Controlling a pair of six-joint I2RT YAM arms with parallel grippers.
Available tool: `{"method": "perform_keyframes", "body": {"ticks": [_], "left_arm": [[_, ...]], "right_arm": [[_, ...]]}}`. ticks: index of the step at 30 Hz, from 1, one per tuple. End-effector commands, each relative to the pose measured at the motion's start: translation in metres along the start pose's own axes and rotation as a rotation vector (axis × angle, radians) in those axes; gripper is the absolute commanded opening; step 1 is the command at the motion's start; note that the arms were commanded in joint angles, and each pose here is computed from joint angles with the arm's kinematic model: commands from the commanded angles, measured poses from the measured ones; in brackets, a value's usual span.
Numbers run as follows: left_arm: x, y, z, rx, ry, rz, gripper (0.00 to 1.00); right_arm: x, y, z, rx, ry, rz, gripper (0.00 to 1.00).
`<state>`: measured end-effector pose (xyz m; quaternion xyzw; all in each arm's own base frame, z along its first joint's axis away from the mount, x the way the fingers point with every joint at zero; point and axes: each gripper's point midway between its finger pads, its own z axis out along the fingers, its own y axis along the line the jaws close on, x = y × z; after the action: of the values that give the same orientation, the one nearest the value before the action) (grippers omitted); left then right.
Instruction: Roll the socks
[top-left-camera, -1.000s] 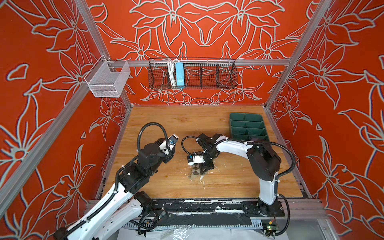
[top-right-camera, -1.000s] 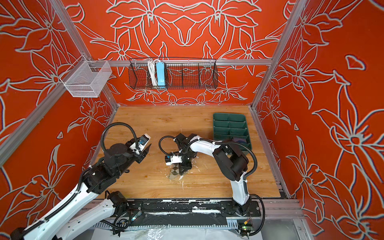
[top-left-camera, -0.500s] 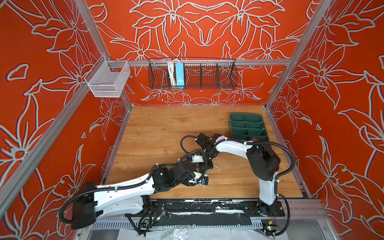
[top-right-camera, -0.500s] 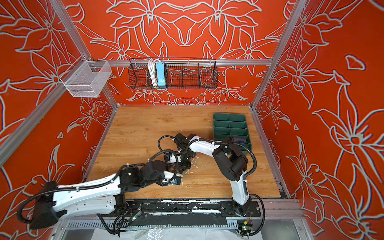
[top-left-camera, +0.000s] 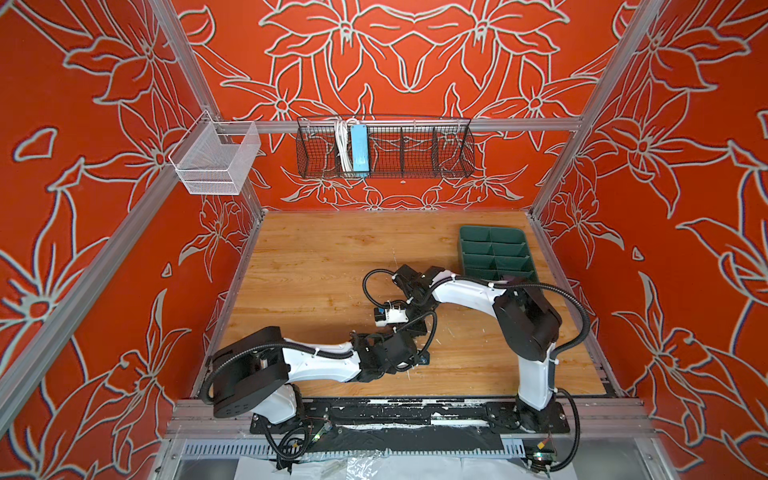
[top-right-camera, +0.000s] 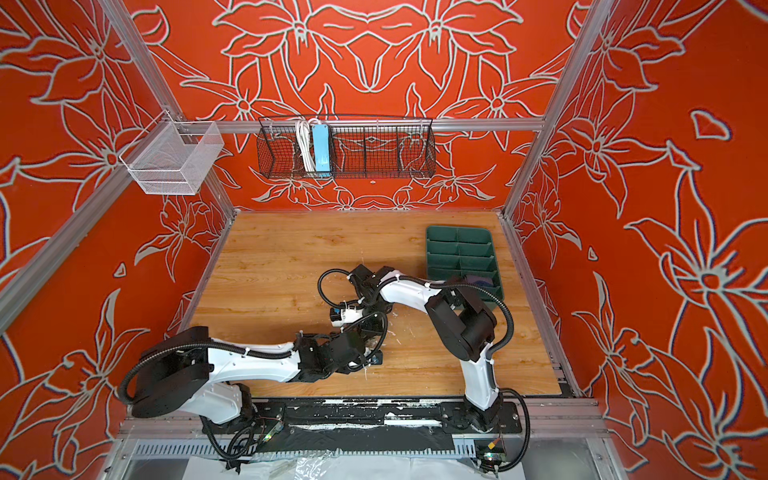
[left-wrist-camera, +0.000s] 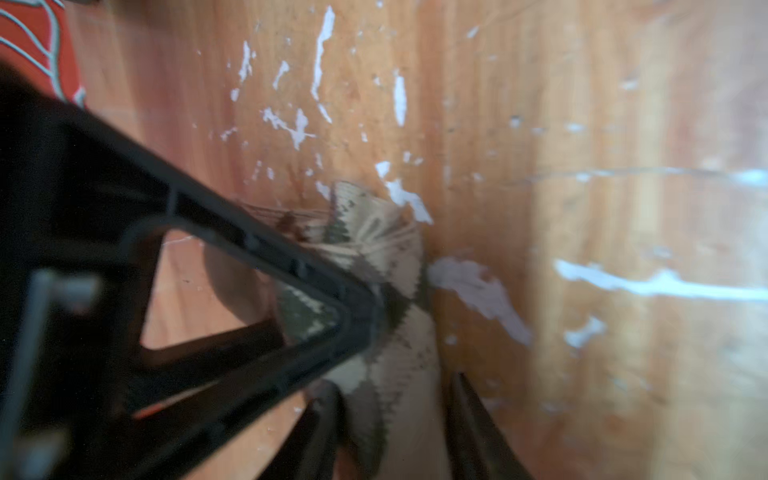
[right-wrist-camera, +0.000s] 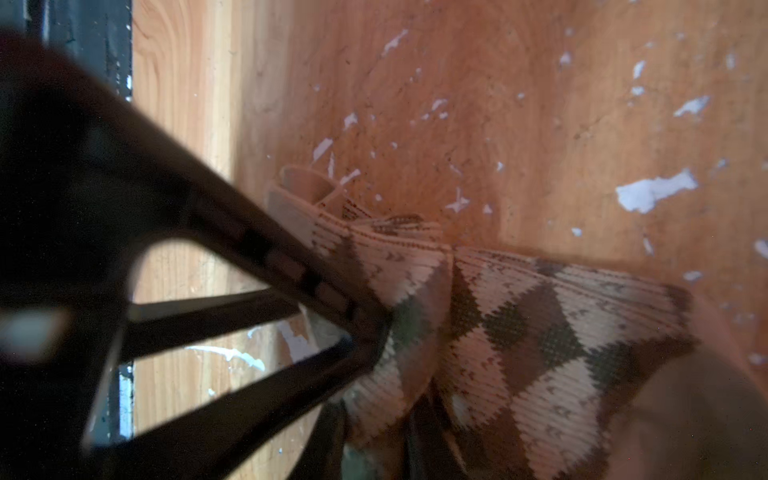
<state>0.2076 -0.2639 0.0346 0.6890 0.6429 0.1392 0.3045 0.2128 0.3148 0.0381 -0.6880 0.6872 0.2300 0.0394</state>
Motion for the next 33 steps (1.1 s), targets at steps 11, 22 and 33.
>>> {"method": "perform_keyframes", "body": {"ticks": [11, 22, 33], "left_arm": [[0.022, -0.031, 0.007, 0.116, 0.098, -0.009, 0.00], [0.032, -0.051, -0.004, 0.245, 0.120, 0.060, 0.00], [0.007, -0.046, -0.017, 0.596, 0.129, -0.112, 0.00]], "right_arm": [[0.001, -0.022, -0.048, 0.154, -0.232, 0.067, 0.18], [0.023, -0.071, -0.149, 0.481, -0.560, 0.339, 0.30], [0.046, -0.068, -0.279, 1.031, -0.948, 0.424, 0.51]]}}
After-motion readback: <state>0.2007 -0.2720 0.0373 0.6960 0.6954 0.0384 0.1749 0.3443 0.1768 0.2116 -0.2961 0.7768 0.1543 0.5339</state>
